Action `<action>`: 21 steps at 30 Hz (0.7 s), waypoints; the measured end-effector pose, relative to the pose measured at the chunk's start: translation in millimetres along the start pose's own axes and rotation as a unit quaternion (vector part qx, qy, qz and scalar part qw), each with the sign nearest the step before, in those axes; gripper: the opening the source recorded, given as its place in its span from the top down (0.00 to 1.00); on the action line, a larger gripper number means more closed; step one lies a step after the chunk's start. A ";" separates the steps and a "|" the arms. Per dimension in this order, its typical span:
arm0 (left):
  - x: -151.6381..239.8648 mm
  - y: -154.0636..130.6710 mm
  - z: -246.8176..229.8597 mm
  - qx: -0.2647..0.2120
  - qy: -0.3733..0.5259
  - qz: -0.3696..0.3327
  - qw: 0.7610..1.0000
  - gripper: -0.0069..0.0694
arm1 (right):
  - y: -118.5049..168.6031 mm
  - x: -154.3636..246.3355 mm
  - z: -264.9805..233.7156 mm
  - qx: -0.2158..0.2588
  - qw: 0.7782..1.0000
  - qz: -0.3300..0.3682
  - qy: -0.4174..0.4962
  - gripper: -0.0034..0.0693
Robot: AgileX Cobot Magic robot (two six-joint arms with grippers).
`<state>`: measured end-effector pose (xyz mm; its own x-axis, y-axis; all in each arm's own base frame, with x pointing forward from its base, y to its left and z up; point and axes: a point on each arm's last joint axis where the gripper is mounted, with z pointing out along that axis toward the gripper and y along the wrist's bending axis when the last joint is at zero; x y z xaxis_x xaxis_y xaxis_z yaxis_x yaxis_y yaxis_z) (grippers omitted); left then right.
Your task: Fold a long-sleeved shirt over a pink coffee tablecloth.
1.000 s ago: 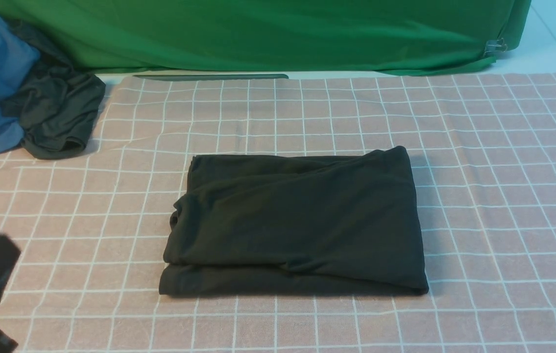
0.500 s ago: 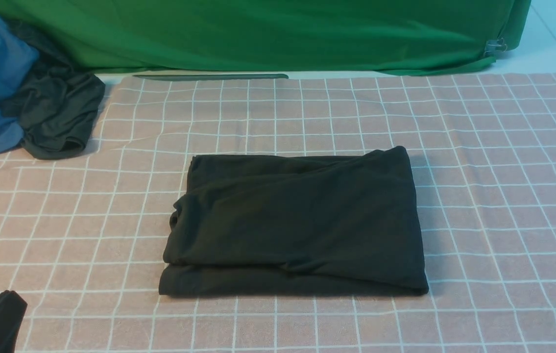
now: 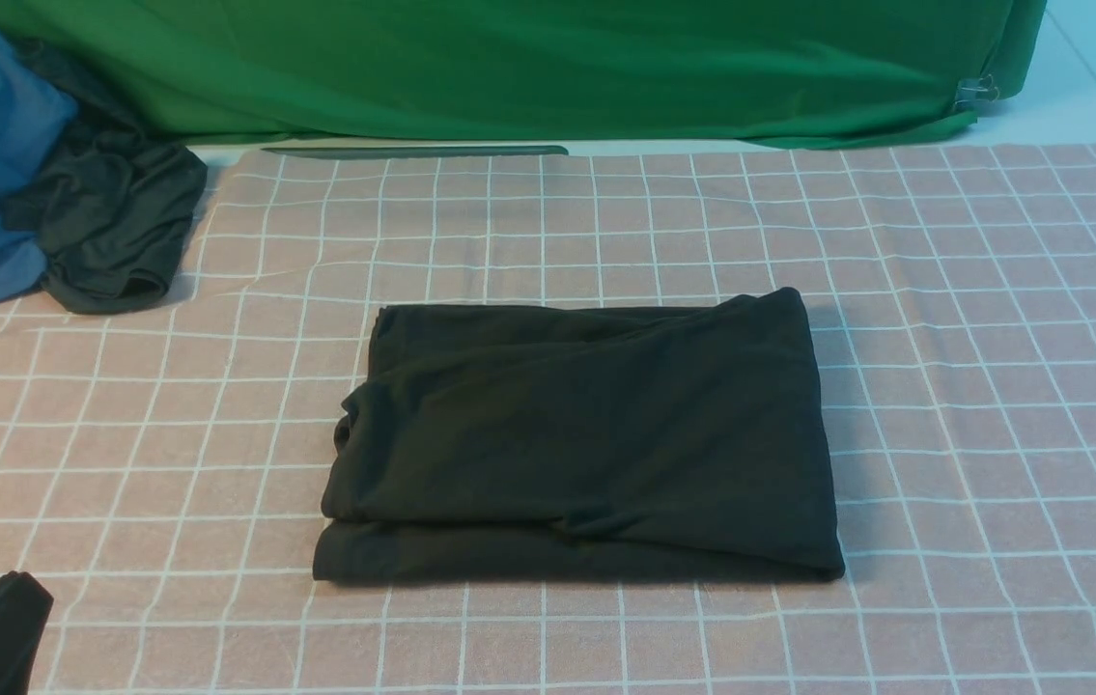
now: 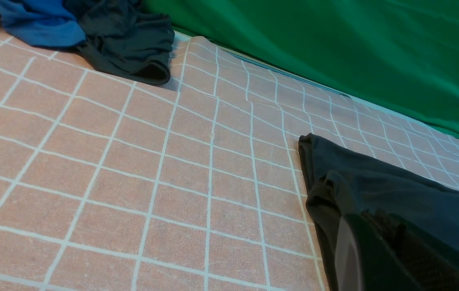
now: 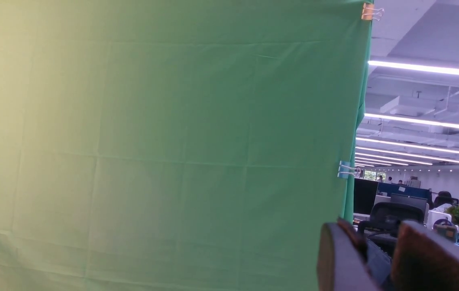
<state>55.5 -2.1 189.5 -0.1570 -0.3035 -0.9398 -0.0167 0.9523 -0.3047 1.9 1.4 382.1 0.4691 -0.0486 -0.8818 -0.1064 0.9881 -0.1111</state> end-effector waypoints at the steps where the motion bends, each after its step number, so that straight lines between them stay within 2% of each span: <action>1: 0.0 0.0 0.0 0.000 0.000 0.000 1.000 0.89 | 0.0 0.0 0.0 0.000 1.000 0.000 0.000 0.62; 14: 0.0 0.0 0.0 0.000 0.000 0.000 1.000 0.89 | 1.0 4.6 0.1 -0.005 1.000 -0.011 0.019 0.62; 17: 0.0 0.0 0.0 0.000 0.000 0.000 1.000 0.89 | 2.4 16.0 1.4 -0.007 0.999 -0.024 0.040 0.62; 21: 0.0 0.0 0.0 0.000 0.000 0.000 1.000 0.89 | 6.6 60.3 2.6 -0.003 0.993 -0.043 0.107 0.62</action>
<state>55.5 -2.1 189.5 -0.1570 -0.3035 -0.9398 -0.0167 0.9523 -0.3047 31.8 5.4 329.4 0.2798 -0.1628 -0.9462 -0.0805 0.9781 -0.1920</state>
